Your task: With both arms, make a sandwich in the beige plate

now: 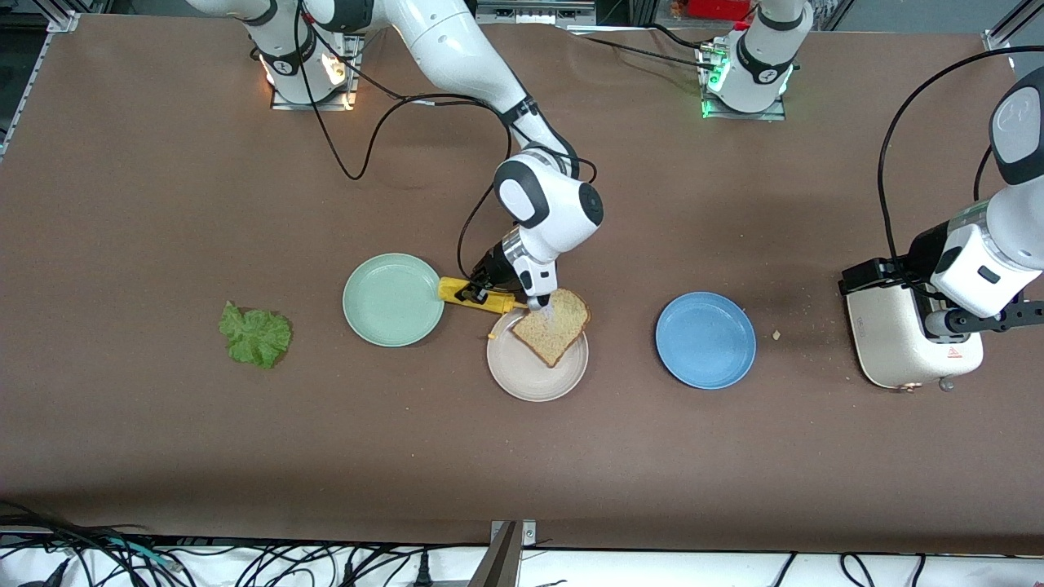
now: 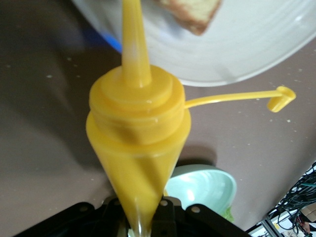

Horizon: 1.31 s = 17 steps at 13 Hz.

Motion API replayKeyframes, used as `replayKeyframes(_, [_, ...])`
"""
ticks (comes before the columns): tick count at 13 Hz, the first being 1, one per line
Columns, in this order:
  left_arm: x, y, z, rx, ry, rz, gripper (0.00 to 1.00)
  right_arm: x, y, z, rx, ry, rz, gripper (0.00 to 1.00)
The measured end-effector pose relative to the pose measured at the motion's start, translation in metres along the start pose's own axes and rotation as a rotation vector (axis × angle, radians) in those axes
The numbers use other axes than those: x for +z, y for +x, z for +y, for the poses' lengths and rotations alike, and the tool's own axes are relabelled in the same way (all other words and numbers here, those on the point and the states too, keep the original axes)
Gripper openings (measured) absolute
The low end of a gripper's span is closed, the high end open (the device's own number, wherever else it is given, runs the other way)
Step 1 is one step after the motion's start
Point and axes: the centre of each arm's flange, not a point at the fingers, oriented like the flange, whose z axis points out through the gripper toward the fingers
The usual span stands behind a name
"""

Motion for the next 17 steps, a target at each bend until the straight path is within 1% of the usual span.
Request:
replayKeyframes(4, [0.000, 0.000, 0.000, 0.000, 0.000, 0.000, 1.00, -0.021, -0.012, 0.016, 0.003, 0.014, 0.022, 0.17])
replayKeyframes(5, [0.000, 0.000, 0.000, 0.000, 0.000, 0.000, 1.00, -0.025, -0.015, 0.021, 0.008, 0.031, 0.037, 0.17])
replayKeyframes(6, [0.000, 0.000, 0.000, 0.000, 0.000, 0.000, 1.00, -0.028, -0.023, 0.034, 0.019, 0.072, 0.074, 0.17])
replayKeyframes(7, [0.000, 0.000, 0.000, 0.000, 0.000, 0.000, 1.00, -0.028, -0.038, 0.060, 0.046, 0.127, 0.134, 0.17])
replayKeyframes(9, [0.000, 0.000, 0.000, -0.001, 0.000, 0.000, 1.00, -0.022, -0.097, 0.134, 0.088, 0.266, 0.272, 0.17])
replayKeyframes(10, [0.000, 0.000, -0.001, -0.001, 0.000, 0.000, 1.00, -0.021, -0.131, 0.164, 0.102, 0.339, 0.332, 0.17])
replayKeyframes(11, [0.000, 0.000, 0.000, 0.000, 0.000, 0.000, 1.00, -0.021, -0.159, 0.183, 0.107, 0.394, 0.376, 0.17])
replayKeyframes(13, [0.000, 0.000, -0.001, 0.001, 0.008, 0.002, 1.00, -0.021, -0.195, 0.197, 0.091, 0.473, 0.438, 0.17])
replayKeyframes(15, [-0.001, 0.000, -0.002, 0.007, 0.039, 0.009, 1.00, -0.014, -0.220, 0.208, 0.039, 0.524, 0.501, 0.17])
replayKeyframes(17, [-0.003, 0.000, -0.003, 0.008, 0.045, 0.013, 1.00, 0.012, -0.246, 0.232, -0.009, 0.588, 0.588, 0.17])
